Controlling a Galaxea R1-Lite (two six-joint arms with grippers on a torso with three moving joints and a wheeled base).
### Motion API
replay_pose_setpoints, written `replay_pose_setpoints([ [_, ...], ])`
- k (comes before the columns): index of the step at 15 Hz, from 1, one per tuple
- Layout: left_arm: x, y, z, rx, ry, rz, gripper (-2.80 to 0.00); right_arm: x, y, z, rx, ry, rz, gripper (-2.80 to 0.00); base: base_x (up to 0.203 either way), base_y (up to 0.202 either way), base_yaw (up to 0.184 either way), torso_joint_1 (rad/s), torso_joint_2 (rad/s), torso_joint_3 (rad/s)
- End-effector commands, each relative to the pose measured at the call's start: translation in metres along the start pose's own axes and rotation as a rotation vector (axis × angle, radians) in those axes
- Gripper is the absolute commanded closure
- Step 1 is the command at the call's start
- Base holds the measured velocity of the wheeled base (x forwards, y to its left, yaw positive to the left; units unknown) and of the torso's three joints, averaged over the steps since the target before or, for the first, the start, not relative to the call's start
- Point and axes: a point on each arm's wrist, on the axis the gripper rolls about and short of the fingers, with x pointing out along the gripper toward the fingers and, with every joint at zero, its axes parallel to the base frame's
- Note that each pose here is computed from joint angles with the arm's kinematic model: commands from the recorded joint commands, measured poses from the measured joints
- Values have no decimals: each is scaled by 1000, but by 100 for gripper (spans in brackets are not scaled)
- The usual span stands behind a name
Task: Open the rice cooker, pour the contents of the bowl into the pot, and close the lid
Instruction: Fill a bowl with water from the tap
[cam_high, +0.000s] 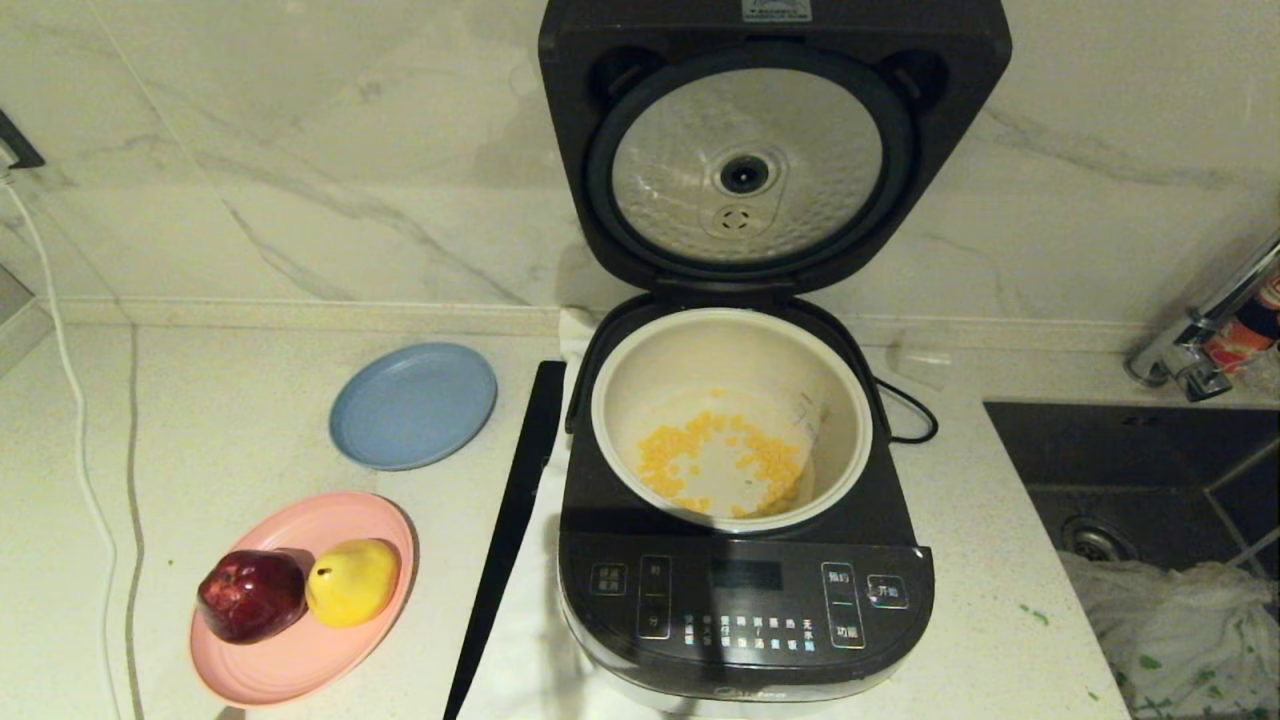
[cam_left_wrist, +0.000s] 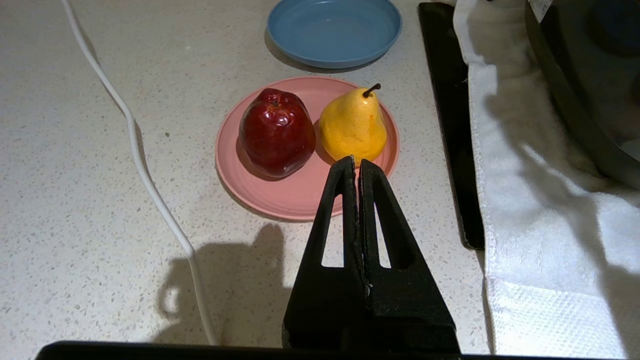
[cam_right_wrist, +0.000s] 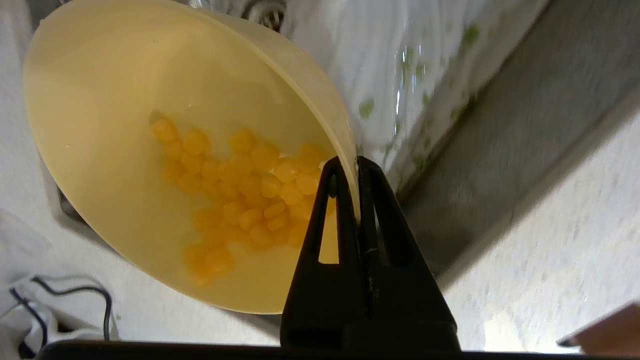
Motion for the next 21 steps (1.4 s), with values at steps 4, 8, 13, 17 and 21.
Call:
replay_pose_setpoints([
  [4,1,0,-2,0,8,-1,0,8,11,13,-41,-28,21,0,0,0,0,0,0,0],
  [8,1,0,-2,0,8,1,0,15,21,15,-78,-41,37,0,0,0,0,0,0,0],
  [13,1,0,-2,0,8,1,0,30,28,21,-100,-82,61,0,0,0,0,0,0,0],
  [17,1,0,-2,0,8,-1,0,45,30,23,-87,-88,73,0,0,0,0,0,0,0],
  [21,1,0,-2,0,8,1,0,47,30,20,-75,-72,70,0,0,0,0,0,0,0],
])
